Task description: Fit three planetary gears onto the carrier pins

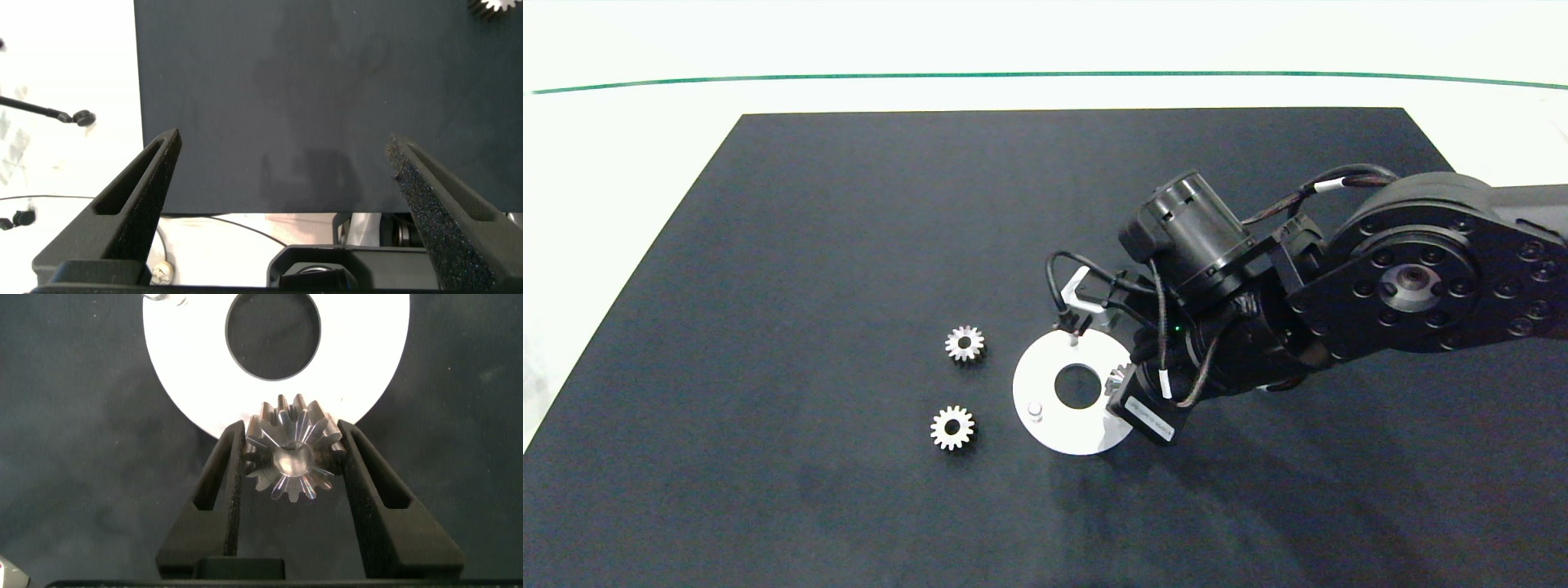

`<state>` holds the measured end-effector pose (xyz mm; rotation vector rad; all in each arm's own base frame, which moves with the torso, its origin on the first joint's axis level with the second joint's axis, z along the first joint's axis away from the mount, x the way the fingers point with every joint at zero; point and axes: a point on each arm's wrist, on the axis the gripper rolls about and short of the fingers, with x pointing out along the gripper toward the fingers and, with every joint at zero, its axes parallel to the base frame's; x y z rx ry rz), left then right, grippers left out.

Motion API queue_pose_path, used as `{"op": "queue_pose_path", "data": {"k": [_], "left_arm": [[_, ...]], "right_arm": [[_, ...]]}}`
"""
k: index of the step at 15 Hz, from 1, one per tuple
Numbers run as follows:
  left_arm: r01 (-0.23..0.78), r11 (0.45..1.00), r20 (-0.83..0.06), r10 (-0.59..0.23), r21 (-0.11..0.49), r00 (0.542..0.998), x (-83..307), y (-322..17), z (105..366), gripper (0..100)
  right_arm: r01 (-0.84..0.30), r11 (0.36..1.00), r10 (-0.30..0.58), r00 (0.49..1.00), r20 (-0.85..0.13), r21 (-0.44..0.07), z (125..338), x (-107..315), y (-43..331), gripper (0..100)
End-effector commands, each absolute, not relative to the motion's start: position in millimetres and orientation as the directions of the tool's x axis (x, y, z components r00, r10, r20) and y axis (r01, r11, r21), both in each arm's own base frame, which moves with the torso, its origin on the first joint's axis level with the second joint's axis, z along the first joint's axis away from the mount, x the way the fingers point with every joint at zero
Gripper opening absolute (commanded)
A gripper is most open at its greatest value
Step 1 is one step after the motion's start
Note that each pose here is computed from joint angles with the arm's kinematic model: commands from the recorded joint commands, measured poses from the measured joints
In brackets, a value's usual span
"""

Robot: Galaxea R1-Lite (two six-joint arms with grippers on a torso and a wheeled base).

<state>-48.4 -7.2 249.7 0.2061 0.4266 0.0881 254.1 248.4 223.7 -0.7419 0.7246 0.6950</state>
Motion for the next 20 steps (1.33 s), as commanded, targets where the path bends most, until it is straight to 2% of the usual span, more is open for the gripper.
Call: {"op": "queue_pose_path", "data": {"k": [1, 20], "left_arm": [[-0.040, 0.975, -0.407, 0.128, 0.217, 0.905, -48.3, -7.2, 249.3, 100], [-0.042, 0.975, -0.400, 0.129, 0.218, 0.908, -52.9, -7.9, 247.5, 100]], "right_arm": [[-0.767, 0.542, 0.286, 0.552, -0.783, -0.343, 220.6, 255.0, 249.8, 13], [-0.769, 0.536, 0.272, 0.548, -0.791, -0.348, 217.7, 251.0, 248.5, 13]]}}
